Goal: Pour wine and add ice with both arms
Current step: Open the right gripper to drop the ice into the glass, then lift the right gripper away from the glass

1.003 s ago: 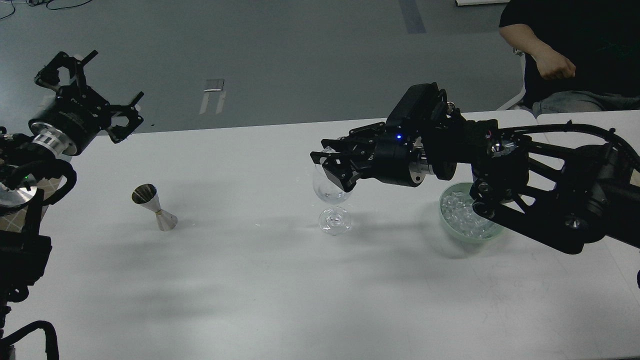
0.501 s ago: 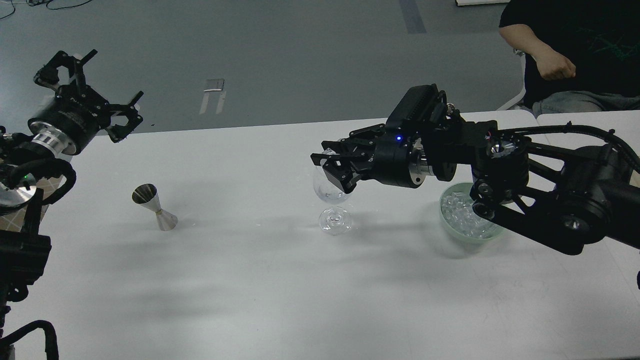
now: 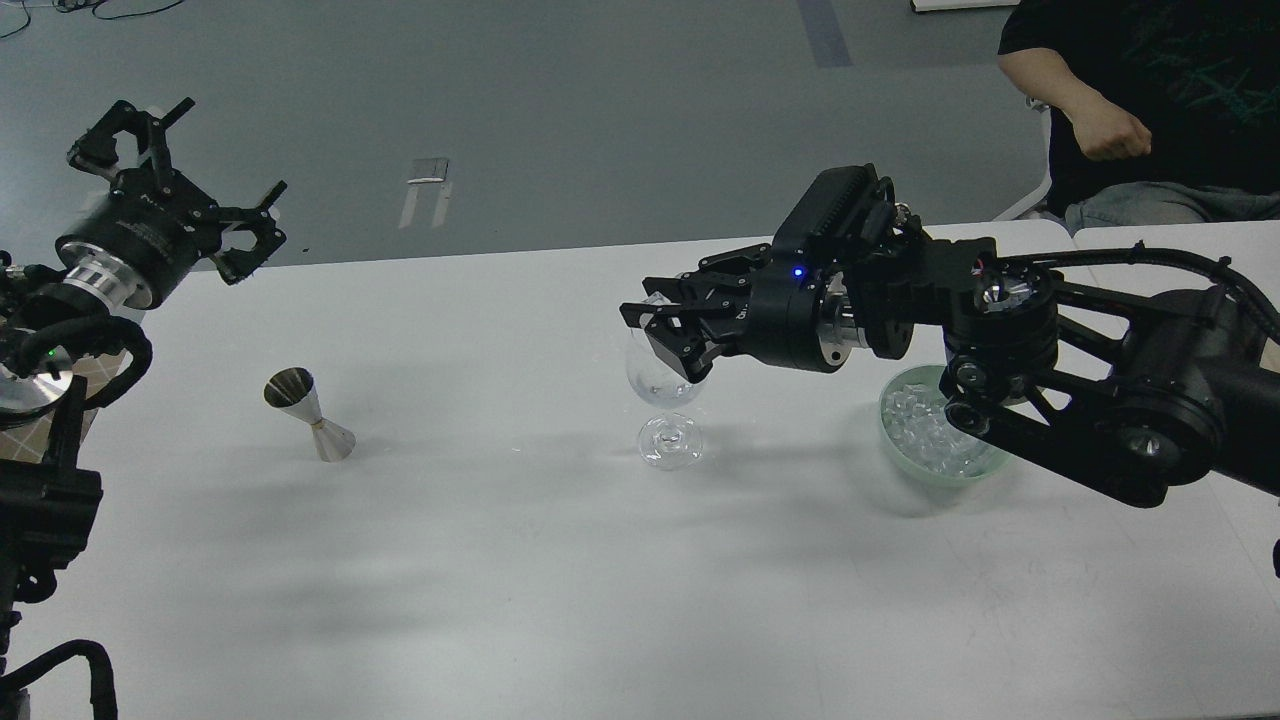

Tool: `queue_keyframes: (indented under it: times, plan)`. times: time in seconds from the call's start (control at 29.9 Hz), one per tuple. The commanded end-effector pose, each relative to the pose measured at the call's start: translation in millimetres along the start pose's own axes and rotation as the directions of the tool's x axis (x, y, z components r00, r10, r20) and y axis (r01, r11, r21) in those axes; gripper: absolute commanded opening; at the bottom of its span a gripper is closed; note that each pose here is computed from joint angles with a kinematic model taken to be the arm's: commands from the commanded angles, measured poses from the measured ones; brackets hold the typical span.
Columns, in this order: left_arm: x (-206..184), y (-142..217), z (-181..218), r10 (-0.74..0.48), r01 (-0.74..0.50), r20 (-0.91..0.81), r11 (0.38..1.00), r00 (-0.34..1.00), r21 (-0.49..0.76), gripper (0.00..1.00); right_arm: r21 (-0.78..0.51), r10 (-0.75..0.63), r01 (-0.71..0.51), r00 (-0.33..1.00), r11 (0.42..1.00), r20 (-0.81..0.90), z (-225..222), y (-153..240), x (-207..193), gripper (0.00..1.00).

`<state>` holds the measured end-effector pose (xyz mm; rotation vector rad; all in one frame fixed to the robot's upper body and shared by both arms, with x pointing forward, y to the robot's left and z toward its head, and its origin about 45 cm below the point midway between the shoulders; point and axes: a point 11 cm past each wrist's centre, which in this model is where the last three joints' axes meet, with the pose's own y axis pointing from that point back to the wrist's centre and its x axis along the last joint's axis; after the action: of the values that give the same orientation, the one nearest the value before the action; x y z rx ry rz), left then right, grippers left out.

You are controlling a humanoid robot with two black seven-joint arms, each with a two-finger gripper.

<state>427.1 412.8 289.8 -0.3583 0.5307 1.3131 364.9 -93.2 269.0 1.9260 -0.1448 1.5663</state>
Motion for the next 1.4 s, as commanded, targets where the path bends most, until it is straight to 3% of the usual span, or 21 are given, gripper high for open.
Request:
queue_keyframes:
  times: [0.0,0.13,0.4,0.47,0.5,0.53,0.74,1.14,1.37]
  plan:
    - [0,0,0,0.0,0.0,0.001,1.0,1.0,0.0,0.98,0.0,0.002,-0.002,1.0,1.0,0.003,0,0,0,0.55]
    - [0,0,0,0.0,0.0,-0.001,1.0,1.0,0.0,0.98,0.0,0.007,-0.007,1.0,1.0,0.005,0,0,1,0.67]
    - [0,0,1,0.001,-0.001,0.0,1.0,1.0,-0.002,0.98,-0.001,0.023,-0.023,1.0,1.0,0.01,1,0,7,0.68]
    - [0,0,1,0.0,0.0,0.001,1.0,1.0,-0.003,0.98,-0.006,0.045,-0.045,0.999,0.999,0.019,3,1,14,0.74]
    - [0,0,1,0.0,0.0,0.001,1.0,1.0,-0.003,0.98,-0.021,0.066,-0.065,0.997,0.998,0.028,8,2,19,0.85]
    - [0,0,1,0.0,0.0,0.001,1.0,1.0,-0.004,0.98,-0.04,0.093,-0.092,0.995,0.995,0.039,15,5,27,0.89]
    - [-1,-1,3,-0.002,0.002,0.001,1.0,1.0,-0.009,0.98,-0.125,0.267,-0.249,0.952,0.96,0.148,47,15,72,0.97]
    - [-7,-6,10,-0.014,0.014,0.0,1.0,1.0,-0.024,0.98,-0.295,0.537,-0.449,0.701,0.844,0.47,111,38,108,1.0]
    - [-17,-14,13,-0.03,0.029,-0.026,0.999,0.999,-0.039,0.98,-0.401,0.612,-0.463,0.572,0.79,0.546,143,45,99,1.0]
